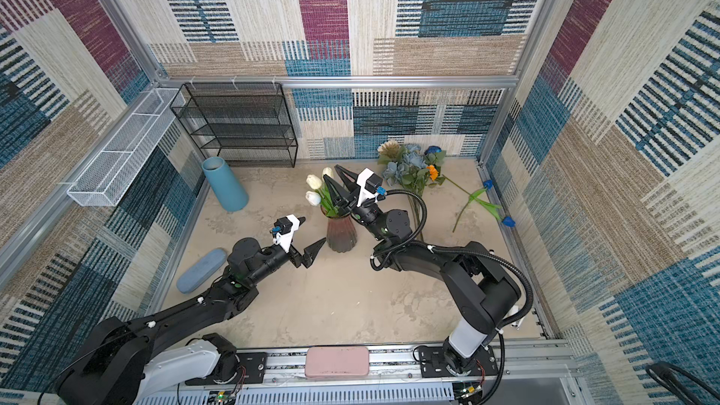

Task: Arrange flowers in a vase
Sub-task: Place the flower in the vase, then pick up the flower from the top-right of the table.

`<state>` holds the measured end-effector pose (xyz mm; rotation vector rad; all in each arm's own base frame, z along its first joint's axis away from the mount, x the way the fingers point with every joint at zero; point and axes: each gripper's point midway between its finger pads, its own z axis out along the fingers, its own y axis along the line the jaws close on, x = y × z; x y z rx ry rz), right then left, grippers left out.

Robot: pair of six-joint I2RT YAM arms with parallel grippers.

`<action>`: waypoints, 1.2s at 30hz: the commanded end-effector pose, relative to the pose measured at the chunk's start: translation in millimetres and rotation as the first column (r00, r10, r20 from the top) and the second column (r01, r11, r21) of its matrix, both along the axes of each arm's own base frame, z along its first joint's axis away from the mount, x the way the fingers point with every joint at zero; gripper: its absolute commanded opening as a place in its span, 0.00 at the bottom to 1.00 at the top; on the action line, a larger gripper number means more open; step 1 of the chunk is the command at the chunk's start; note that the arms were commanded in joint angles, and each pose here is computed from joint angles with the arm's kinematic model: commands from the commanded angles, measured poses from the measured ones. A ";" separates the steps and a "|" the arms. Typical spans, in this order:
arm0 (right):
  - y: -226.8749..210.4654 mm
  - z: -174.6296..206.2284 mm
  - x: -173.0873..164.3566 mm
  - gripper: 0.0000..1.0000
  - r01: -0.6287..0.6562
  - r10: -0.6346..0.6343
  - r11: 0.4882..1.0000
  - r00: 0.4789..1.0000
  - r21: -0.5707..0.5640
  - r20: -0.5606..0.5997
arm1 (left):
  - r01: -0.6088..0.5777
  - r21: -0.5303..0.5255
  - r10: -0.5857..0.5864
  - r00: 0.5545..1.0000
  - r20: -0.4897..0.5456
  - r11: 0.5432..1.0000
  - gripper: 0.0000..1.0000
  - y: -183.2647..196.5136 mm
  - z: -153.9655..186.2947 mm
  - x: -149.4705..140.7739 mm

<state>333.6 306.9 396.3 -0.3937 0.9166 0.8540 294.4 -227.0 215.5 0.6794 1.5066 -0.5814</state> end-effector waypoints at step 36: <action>-430.7 -291.6 232.4 0.42 -0.014 -0.791 0.612 -0.005 -0.791 -0.612 | 0.067 0.064 -0.070 0.996 0.052 0.996 0.98 0.3 11.7 -21.5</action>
